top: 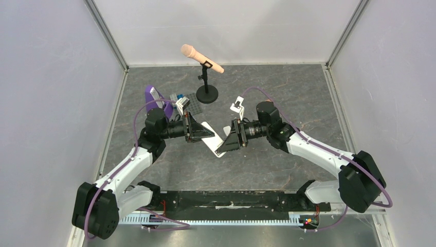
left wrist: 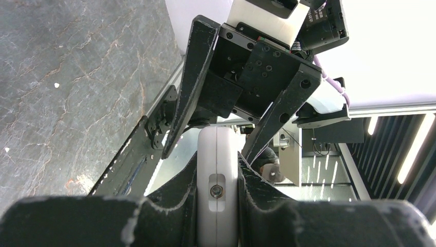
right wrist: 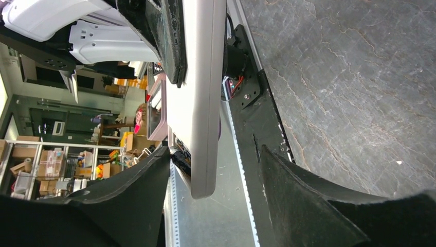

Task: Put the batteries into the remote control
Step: Load the battery into the remote control.

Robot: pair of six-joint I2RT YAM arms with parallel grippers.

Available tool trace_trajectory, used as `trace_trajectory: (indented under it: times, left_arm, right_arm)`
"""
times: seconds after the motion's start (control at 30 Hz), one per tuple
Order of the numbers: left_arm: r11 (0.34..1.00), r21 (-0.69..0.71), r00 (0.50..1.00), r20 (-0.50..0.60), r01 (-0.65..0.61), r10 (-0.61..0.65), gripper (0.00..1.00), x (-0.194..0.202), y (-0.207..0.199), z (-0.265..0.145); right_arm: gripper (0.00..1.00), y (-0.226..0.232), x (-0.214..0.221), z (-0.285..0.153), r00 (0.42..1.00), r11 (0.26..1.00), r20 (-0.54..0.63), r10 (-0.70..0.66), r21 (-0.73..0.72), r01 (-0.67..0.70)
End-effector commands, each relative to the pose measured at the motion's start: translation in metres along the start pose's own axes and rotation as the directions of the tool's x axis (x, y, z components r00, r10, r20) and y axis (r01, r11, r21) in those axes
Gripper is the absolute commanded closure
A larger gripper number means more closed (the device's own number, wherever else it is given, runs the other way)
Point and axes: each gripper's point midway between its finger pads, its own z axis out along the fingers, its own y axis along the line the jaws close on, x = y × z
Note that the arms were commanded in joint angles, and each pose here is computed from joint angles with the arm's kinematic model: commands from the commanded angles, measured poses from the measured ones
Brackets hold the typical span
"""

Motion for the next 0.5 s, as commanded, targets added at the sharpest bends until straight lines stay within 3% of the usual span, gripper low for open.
trace_trajectory:
  times: [0.0,0.2,0.37,0.47]
  left_arm:
    - [0.998,0.032,0.998,0.008,-0.056,0.055,0.98,-0.0063,-0.0152,-0.0004]
    - [0.998,0.030,0.999,0.013,-0.052,0.052,0.98,-0.0070,-0.0147,-0.0004]
    - [0.998,0.031,0.999,0.012,-0.047,0.047,0.98,-0.0066,-0.0151,-0.0005]
    - [0.998,0.030,0.999,0.011,-0.047,0.046,0.98,-0.0068,-0.0151,-0.0006]
  right_arm:
    - [0.37,0.0019,-0.0022,0.0013,1.000,1.000,0.002,-0.008,-0.025,0.008]
    - [0.47,0.0001,-0.0002,0.0014,1.000,1.000,-0.002,-0.001,-0.023,0.000]
    - [0.66,-0.0008,0.0013,0.0010,1.000,1.000,-0.005,0.001,-0.023,-0.001]
    - [0.70,-0.0005,0.0019,0.0010,1.000,1.000,-0.005,0.002,-0.023,-0.002]
